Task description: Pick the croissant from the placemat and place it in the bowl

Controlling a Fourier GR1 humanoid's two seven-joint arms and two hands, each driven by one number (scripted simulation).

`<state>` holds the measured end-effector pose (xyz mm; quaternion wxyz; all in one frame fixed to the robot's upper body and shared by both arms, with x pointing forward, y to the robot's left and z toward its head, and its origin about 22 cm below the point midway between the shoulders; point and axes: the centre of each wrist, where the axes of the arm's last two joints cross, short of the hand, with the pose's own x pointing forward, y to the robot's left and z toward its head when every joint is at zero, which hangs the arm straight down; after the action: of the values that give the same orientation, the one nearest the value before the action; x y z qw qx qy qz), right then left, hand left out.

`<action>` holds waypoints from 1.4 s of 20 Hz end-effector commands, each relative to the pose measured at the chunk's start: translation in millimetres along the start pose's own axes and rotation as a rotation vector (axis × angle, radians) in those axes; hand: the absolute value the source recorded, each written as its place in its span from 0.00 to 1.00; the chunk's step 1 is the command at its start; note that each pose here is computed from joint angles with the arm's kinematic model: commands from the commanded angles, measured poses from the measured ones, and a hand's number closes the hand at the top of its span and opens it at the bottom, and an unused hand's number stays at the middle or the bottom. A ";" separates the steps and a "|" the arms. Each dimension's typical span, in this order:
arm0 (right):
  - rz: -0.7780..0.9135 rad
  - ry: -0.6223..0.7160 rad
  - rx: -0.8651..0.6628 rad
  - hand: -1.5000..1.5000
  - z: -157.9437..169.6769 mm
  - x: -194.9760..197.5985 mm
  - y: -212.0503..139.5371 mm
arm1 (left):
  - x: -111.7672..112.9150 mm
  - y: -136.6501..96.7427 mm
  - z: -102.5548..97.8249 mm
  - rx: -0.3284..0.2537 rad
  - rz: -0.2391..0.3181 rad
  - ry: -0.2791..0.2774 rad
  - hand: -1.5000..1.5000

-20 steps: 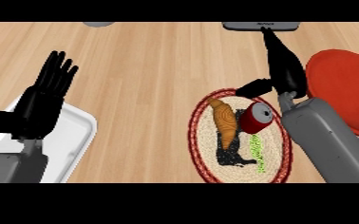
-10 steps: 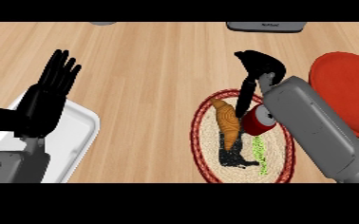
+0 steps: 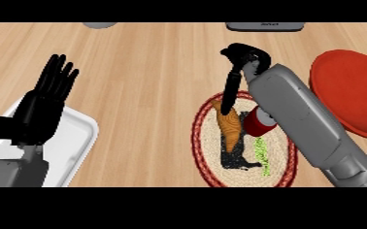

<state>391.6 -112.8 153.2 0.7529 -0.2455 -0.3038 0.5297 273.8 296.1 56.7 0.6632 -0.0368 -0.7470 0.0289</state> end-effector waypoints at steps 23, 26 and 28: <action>0.090 0.100 -0.091 0.00 -6.1 -26.0 113.5 | -4.0 5.7 5.2 0.007 0.021 0.000 0.50; 0.121 0.115 -0.048 0.00 -5.5 -21.9 110.3 | -5.2 -8.5 10.3 0.008 0.014 -0.001 0.50; 0.118 0.135 -0.052 0.00 -19.4 -26.0 100.3 | -1.1 5.2 4.7 -0.006 0.010 -0.015 0.50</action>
<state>333.2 -104.6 77.8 0.7225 -0.2909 -0.3063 0.5473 270.7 298.2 51.1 0.6607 -0.0400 -0.7490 0.0310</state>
